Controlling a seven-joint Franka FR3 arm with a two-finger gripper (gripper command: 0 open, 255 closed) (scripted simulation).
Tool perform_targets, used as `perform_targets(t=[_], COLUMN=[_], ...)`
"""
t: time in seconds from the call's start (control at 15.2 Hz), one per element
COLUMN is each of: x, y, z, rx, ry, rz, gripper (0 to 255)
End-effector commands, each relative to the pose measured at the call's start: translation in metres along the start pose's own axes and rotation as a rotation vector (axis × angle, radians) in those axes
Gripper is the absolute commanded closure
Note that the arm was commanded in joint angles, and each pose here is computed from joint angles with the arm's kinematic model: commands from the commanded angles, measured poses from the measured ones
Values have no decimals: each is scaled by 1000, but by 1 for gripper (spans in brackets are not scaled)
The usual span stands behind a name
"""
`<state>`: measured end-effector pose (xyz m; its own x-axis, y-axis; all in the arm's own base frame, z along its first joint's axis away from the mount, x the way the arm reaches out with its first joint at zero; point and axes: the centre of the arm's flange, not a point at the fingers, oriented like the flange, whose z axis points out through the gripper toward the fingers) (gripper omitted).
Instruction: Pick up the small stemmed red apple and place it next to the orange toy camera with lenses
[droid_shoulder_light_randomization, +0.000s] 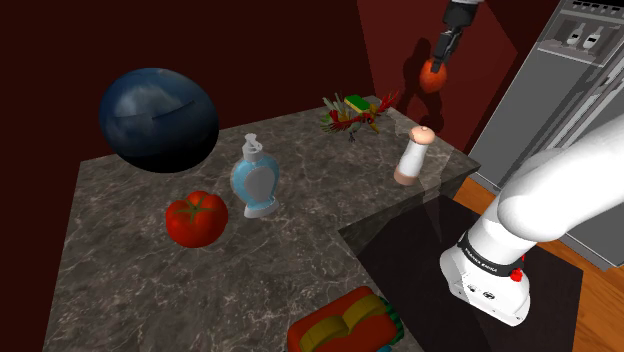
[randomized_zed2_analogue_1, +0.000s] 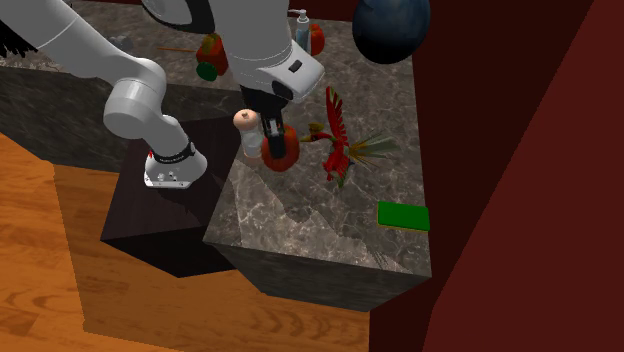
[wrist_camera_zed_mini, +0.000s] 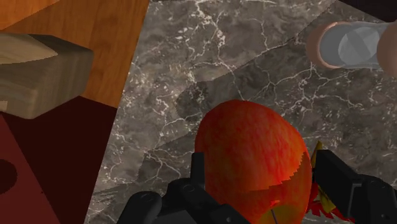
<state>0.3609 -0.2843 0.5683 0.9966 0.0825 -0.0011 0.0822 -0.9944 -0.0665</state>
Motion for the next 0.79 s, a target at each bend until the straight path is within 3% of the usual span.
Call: perform_targets(t=[0.0,0.73], x=[0,-17], y=[-1,-144], z=[-8,1], rx=[0,0], ry=[0,0], rz=[0,0], gripper=[255,255])
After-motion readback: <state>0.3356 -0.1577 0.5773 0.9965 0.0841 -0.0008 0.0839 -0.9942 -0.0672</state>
